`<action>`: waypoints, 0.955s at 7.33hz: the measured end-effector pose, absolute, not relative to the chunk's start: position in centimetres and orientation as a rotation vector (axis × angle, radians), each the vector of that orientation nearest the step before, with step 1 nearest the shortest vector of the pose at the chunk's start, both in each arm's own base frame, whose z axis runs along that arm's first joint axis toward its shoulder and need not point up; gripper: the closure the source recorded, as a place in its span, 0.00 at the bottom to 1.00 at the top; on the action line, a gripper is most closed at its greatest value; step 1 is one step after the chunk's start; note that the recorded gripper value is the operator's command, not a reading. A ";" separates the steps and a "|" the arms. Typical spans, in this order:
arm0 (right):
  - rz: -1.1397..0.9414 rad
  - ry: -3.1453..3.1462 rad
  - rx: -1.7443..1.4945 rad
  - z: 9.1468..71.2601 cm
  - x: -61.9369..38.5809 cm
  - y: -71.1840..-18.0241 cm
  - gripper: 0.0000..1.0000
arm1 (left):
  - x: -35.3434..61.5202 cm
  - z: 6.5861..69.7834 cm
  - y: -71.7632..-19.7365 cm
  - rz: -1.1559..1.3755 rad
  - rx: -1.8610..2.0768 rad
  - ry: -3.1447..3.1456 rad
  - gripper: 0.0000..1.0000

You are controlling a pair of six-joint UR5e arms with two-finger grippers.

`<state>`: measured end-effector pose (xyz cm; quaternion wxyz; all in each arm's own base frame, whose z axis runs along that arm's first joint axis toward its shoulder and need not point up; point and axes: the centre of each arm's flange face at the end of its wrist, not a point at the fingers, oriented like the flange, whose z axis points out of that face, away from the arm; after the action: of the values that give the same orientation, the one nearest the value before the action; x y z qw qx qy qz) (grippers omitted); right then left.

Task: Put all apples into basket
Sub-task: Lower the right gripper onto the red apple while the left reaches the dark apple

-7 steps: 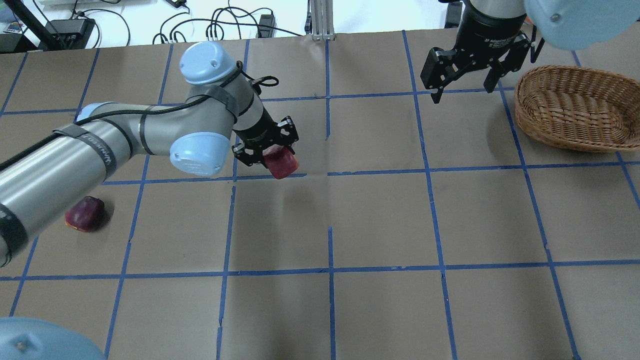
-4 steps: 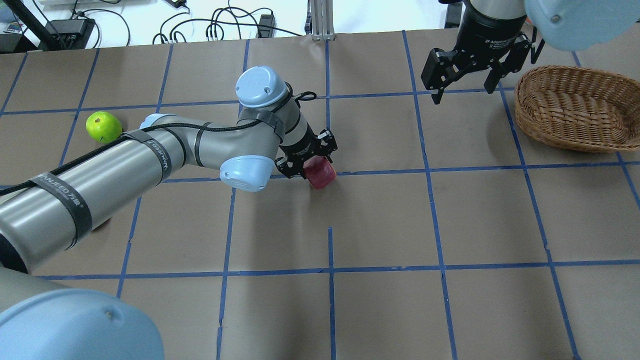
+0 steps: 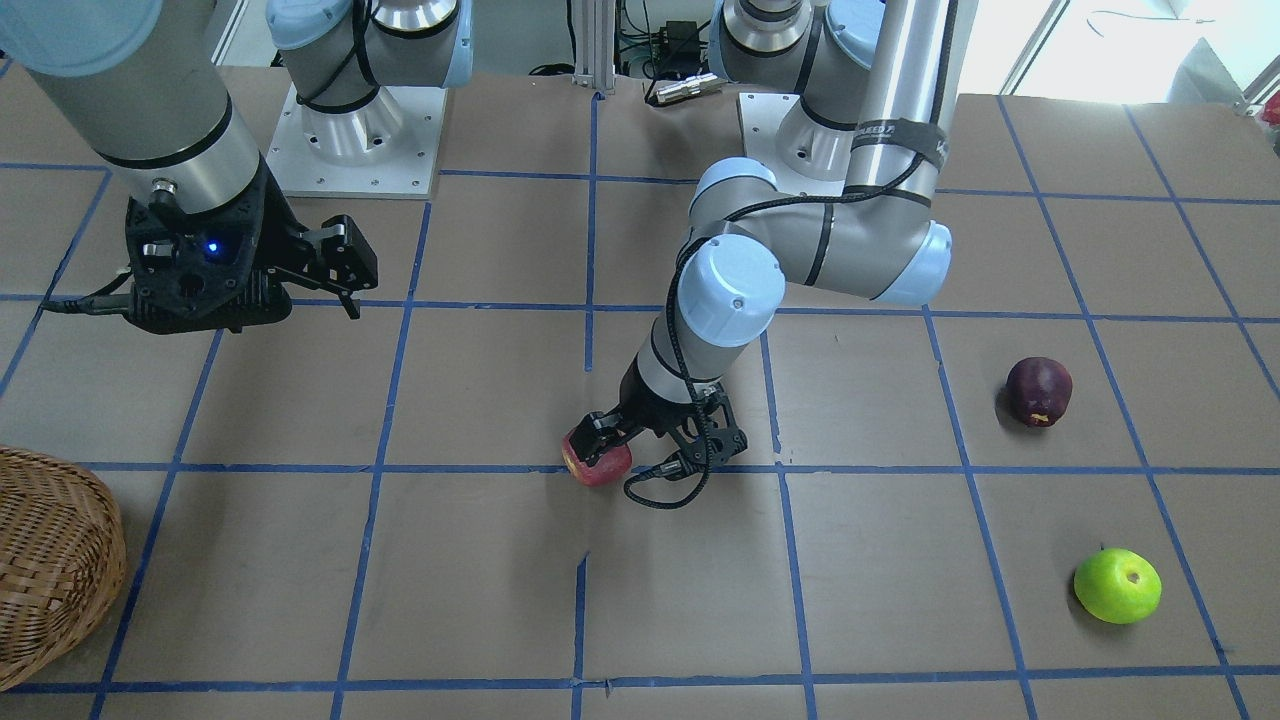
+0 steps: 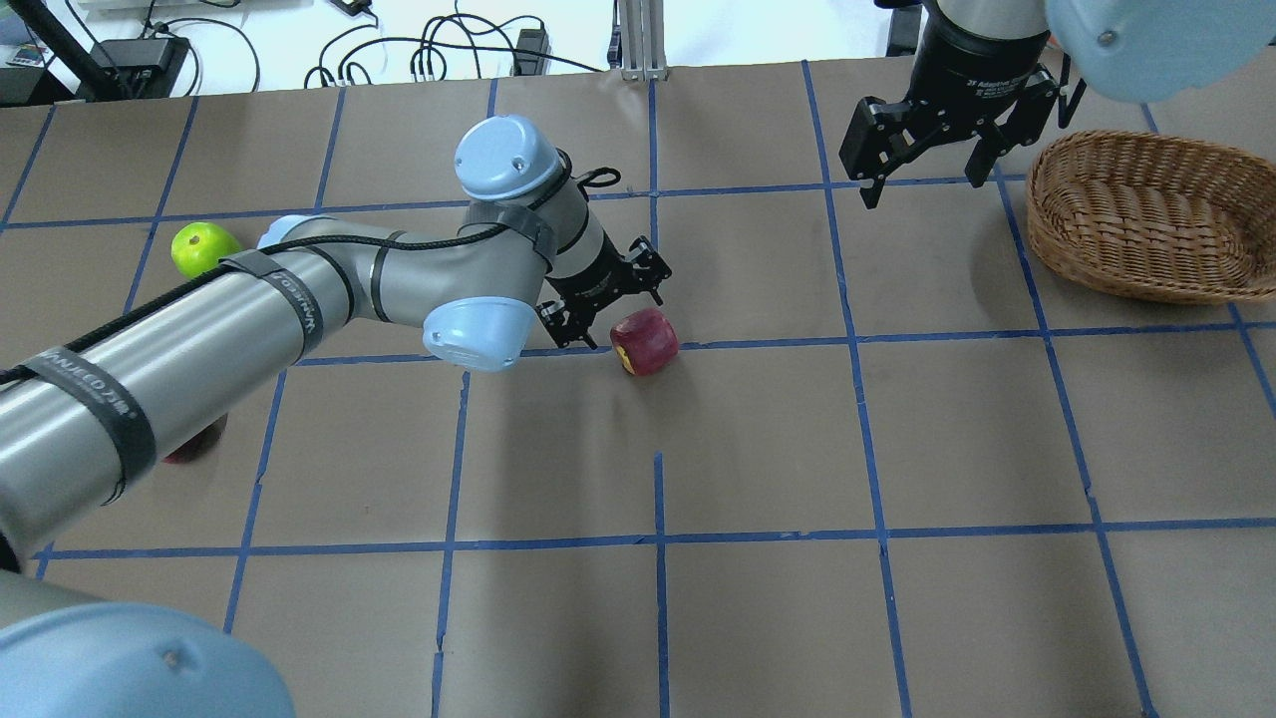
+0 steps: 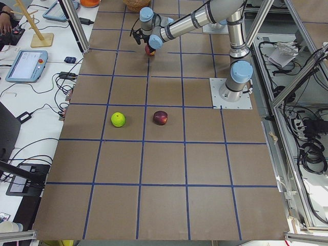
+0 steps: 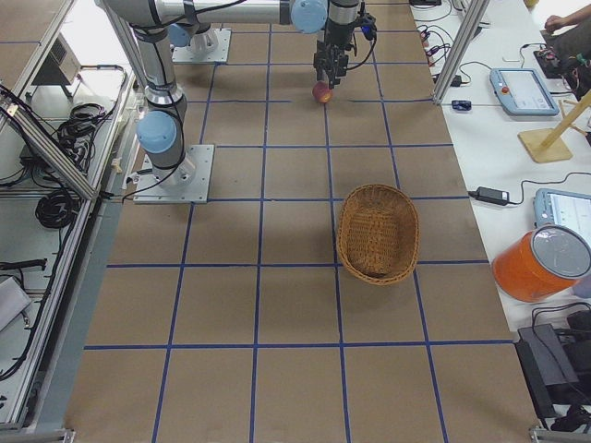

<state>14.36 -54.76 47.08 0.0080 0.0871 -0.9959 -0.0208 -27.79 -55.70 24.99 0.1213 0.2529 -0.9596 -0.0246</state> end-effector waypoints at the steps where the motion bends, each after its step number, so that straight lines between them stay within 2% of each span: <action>1: -0.080 -3.125 0.286 46.6 14.7 -54.7 0.00 | -25.1 28.1 -56.3 -0.108 0.714 -2.825 0.00; 4: -0.087 -3.213 0.468 42.8 22.2 -54.9 0.00 | -13.5 34.9 -56.1 -0.108 0.297 -3.090 0.00; 7: -0.015 -3.136 0.793 33.1 34.3 -56.3 0.00 | 3.5 35.4 -54.0 -0.227 -0.089 -3.158 0.00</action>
<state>34.32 -56.26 33.09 -0.0467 0.2447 -0.9685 -0.0047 3.46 -54.02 35.36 -0.0131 -0.0280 -0.9970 -0.0716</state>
